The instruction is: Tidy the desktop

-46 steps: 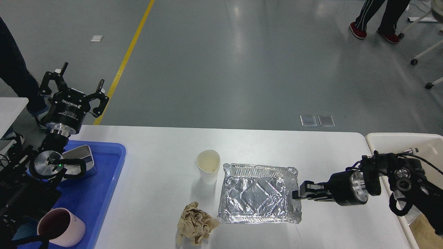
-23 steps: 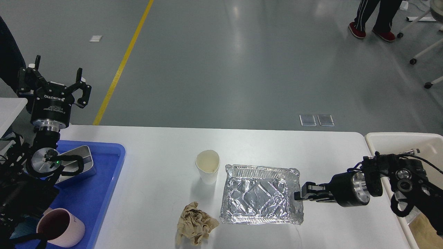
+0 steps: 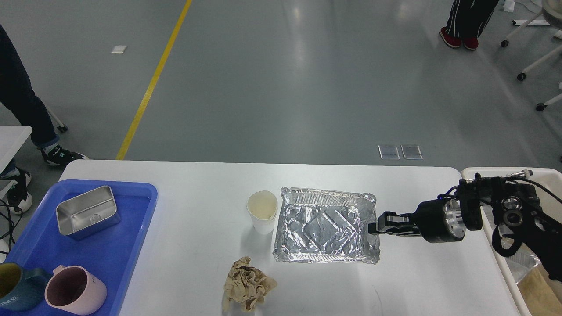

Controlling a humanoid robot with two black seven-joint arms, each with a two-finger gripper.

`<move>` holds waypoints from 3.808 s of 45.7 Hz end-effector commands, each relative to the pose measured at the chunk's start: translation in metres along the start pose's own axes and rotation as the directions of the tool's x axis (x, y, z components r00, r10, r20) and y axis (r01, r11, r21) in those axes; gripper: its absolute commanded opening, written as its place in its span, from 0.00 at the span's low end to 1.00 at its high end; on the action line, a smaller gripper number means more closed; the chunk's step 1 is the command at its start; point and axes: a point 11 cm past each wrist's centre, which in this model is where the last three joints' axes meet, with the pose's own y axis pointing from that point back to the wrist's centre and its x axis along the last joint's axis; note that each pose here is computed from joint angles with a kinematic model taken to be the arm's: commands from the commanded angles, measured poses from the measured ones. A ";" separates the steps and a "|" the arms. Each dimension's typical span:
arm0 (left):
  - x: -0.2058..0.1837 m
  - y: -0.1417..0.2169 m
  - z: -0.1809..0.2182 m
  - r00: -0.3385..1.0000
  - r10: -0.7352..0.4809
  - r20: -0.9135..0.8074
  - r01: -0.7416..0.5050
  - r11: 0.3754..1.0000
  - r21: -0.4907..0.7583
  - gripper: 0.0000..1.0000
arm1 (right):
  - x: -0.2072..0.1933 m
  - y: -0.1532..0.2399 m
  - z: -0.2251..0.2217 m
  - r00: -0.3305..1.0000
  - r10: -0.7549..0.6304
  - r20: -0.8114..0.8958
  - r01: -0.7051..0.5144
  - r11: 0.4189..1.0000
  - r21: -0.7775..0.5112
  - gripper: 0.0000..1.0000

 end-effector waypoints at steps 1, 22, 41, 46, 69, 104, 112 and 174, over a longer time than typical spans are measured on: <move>0.033 0.052 0.010 0.996 -0.018 0.084 0.000 0.977 0.215 0.97 | 0.000 -0.003 -0.003 1.000 0.000 0.000 0.000 1.000 0.013 0.00; 0.093 0.150 0.080 0.933 0.049 0.356 -0.229 0.843 0.487 0.97 | 0.009 -0.005 -0.015 1.000 0.030 -0.002 -0.030 0.998 0.055 0.00; 0.006 -0.006 0.087 0.884 -0.258 0.391 0.007 0.842 0.540 0.98 | 0.012 -0.002 -0.018 0.999 0.037 -0.012 -0.036 0.998 0.056 0.00; -0.031 -0.046 0.091 0.852 -0.343 0.395 0.095 0.844 0.527 0.98 | 0.012 -0.002 -0.017 0.999 0.037 -0.011 -0.036 0.998 0.055 0.00; -0.195 -0.149 0.074 0.653 -0.655 0.381 0.380 0.718 0.583 0.98 | 0.012 -0.002 -0.014 0.999 0.041 0.000 -0.041 0.998 0.050 0.00; -0.347 -0.159 -0.035 0.450 -0.874 0.181 0.594 0.444 0.671 0.98 | 0.022 0.005 -0.001 0.997 0.068 0.027 -0.068 0.997 0.018 0.00; -0.367 -0.156 -0.046 0.422 -0.894 0.154 0.620 0.408 0.670 0.98 | 0.025 0.010 0.014 0.996 0.077 0.050 -0.076 0.997 -0.023 0.00; -0.423 -0.162 -0.060 0.401 -0.909 0.114 0.680 0.379 0.628 0.98 | 0.013 0.017 0.044 0.995 0.044 0.089 -0.034 0.993 -0.109 0.00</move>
